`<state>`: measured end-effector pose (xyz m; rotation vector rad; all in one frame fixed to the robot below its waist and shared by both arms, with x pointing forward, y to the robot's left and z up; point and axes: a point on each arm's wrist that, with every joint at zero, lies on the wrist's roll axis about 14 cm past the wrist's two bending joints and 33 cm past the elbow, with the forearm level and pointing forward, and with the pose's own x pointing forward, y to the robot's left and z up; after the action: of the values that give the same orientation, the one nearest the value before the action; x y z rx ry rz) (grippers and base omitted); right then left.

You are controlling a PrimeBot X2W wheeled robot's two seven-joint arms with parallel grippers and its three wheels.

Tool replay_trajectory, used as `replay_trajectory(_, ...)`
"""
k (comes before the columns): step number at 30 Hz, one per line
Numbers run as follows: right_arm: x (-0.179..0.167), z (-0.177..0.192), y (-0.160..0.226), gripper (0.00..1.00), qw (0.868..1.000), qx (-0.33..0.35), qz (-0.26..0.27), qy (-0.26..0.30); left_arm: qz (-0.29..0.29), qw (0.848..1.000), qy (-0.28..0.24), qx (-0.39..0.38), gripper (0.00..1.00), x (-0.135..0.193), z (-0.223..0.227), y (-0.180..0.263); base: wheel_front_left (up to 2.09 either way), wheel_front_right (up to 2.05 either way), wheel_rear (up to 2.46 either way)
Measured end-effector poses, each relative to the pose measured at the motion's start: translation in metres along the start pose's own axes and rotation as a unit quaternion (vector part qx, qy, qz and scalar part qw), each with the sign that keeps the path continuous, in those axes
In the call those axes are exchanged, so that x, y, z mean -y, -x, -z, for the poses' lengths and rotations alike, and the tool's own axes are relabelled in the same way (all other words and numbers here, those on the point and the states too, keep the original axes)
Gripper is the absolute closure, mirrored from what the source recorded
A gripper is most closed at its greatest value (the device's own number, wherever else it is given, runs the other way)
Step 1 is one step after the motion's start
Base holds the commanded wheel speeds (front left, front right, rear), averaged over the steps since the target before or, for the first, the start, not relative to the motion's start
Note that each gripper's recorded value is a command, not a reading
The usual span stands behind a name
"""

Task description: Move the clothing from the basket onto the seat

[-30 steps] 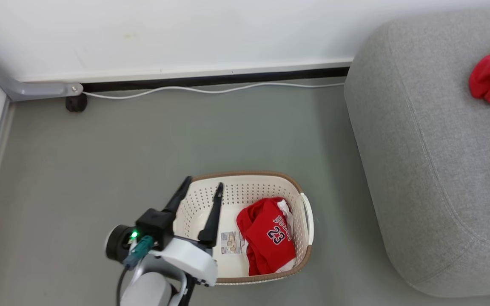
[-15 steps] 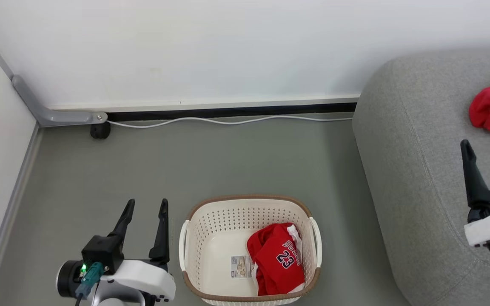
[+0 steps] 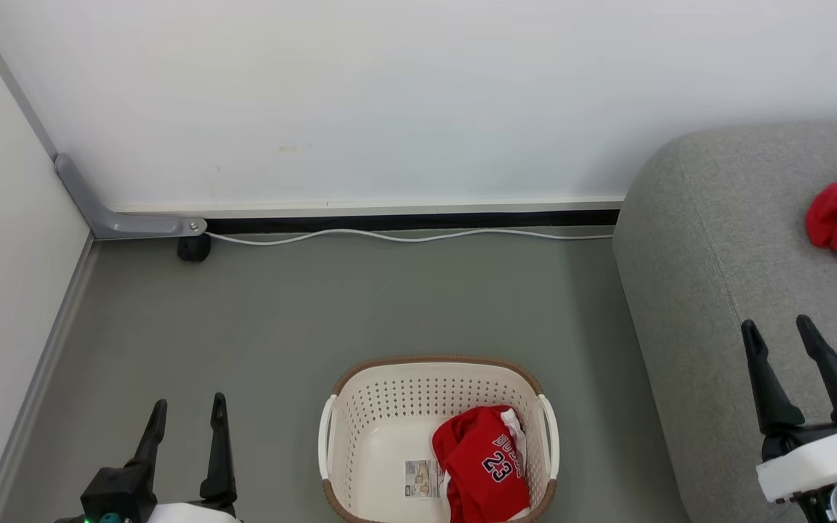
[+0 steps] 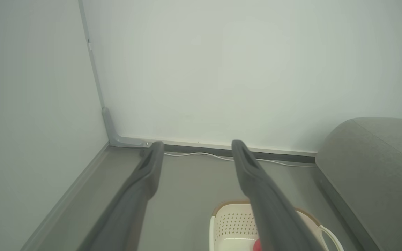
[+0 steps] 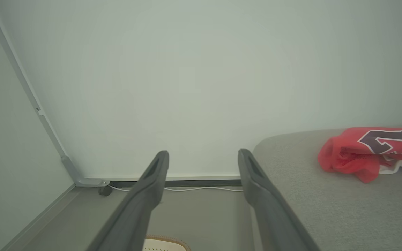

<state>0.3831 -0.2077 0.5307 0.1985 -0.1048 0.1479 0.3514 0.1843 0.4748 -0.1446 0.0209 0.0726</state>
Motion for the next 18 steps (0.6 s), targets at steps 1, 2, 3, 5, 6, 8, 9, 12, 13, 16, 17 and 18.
replay_trajectory(1,-0.002,0.003,0.002,0.0,1.0,-0.005,-0.003,0.003,-0.002,1.0,0.0,0.0,0.0,-0.002,0.0,0.002,0.0,0.0,0.0)
replay_trajectory(2,-0.005,0.007,0.005,0.0,1.0,-0.009,-0.005,0.004,-0.004,1.0,-0.002,-0.002,0.0,-0.003,0.001,0.004,0.0,0.0,0.0)
replay_trajectory(3,-0.006,0.01,0.007,0.0,1.0,-0.014,-0.007,0.007,-0.007,1.0,-0.002,-0.003,0.0,-0.005,0.002,0.006,0.0,0.0,0.0)
replay_trajectory(5,-0.009,0.015,0.01,0.0,1.0,-0.02,-0.009,0.009,-0.009,1.0,-0.003,-0.006,0.0,-0.007,0.004,0.01,0.0,0.0,0.0)
replay_trajectory(6,-0.01,0.017,0.011,0.0,1.0,-0.023,-0.009,0.008,-0.01,1.0,-0.002,-0.006,0.0,-0.007,0.004,0.011,0.0,0.0,0.0)
replay_trajectory(8,-0.012,0.02,0.012,0.0,1.0,-0.027,-0.01,0.009,-0.011,1.0,-0.002,-0.006,0.0,-0.008,0.005,0.012,0.0,0.0,0.0)
replay_trajectory(9,-0.012,0.021,0.012,0.0,1.0,-0.028,-0.01,0.009,-0.011,1.0,-0.002,-0.007,0.0,-0.008,0.005,0.012,0.0,0.0,0.0)
replay_trajectory(12,-0.012,0.025,0.013,0.0,0.999,-0.034,-0.01,0.017,-0.011,1.0,-0.002,-0.007,0.0,-0.008,0.005,0.012,0.0,0.0,0.0)
replay_trajectory(13,-0.011,0.026,0.013,0.0,0.999,-0.036,-0.01,0.02,-0.01,1.0,-0.002,-0.007,0.0,-0.008,0.005,0.012,0.0,0.0,0.0)
replay_trajectory(16,-0.01,0.028,0.014,0.0,0.999,-0.038,-0.007,0.019,-0.008,1.0,-0.002,-0.007,0.0,-0.007,0.005,0.012,0.0,0.0,0.0)
replay_trajectory(17,-0.01,0.028,0.015,0.0,0.999,-0.039,-0.006,0.019,-0.007,1.0,-0.002,-0.008,0.0,-0.005,0.005,0.012,0.0,0.0,0.0)
replay_trajectory(18,-0.009,0.028,0.015,0.0,0.999,-0.039,-0.005,0.019,-0.005,1.0,-0.002,-0.008,0.0,-0.004,0.006,0.012,0.0,0.0,0.0)
